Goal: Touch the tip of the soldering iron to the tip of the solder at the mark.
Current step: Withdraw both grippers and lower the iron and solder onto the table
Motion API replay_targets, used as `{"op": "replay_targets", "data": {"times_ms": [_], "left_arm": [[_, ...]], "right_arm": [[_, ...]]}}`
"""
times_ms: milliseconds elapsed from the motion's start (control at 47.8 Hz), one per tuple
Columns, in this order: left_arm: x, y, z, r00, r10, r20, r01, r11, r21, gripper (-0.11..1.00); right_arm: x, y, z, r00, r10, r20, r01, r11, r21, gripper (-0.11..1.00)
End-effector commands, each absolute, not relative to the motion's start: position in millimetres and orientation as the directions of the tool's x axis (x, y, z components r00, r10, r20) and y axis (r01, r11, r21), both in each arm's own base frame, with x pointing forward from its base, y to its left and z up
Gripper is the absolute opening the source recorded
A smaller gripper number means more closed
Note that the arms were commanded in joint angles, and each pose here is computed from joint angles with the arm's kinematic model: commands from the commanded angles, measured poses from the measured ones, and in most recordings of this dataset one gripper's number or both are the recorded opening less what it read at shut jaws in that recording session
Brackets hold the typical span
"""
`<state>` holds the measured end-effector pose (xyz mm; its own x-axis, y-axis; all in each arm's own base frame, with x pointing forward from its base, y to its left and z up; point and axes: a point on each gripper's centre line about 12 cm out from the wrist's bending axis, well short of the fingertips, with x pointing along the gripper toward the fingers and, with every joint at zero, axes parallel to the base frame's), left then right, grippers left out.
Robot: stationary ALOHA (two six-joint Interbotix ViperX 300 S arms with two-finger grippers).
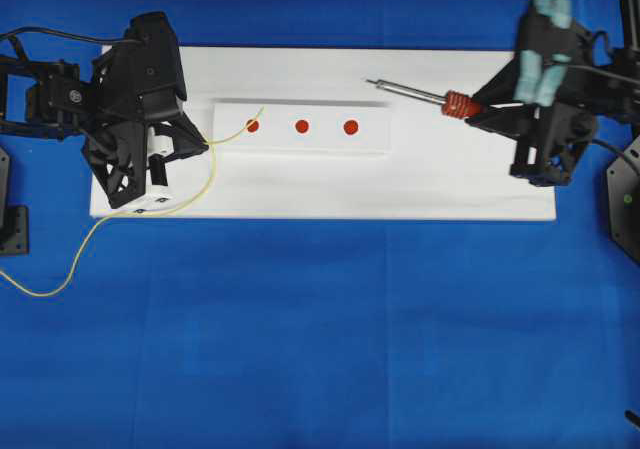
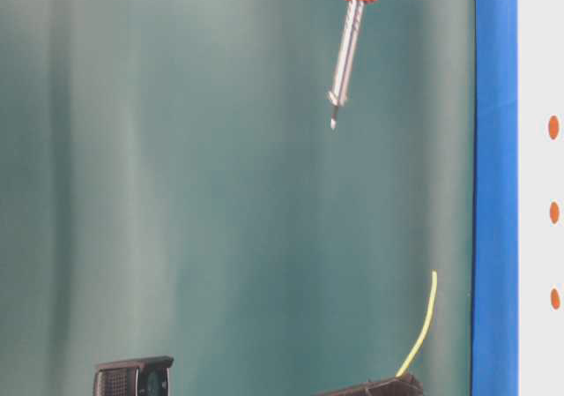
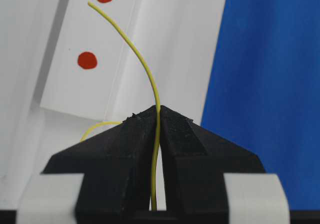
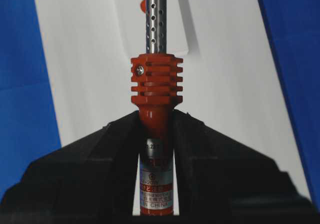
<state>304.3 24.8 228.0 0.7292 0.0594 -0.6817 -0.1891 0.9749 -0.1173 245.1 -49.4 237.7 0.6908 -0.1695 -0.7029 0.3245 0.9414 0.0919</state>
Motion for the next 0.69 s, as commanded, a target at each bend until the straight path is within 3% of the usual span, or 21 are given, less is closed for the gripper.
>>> {"op": "replay_targets", "data": {"times_ms": [0,272,670], "left_arm": [[306,24,236,0.757,0.06,-0.651,-0.182,0.976,-0.122,0.0],[305,12,241,0.778,0.03,-0.627,-0.156,0.977,-0.146,0.0],[280,-64,245,0.837,-0.192,-0.513,0.058,0.962,-0.265,0.0]], "right_arm": [[245,-49,240,0.731,-0.171,-0.661,0.32,0.941,0.11,0.06],[251,-44,251,0.767,-0.155,-0.622,0.301,0.944,0.135,0.06],[265,41,260,0.83,0.113,-0.546,-0.013,0.983,0.184,0.06]]}}
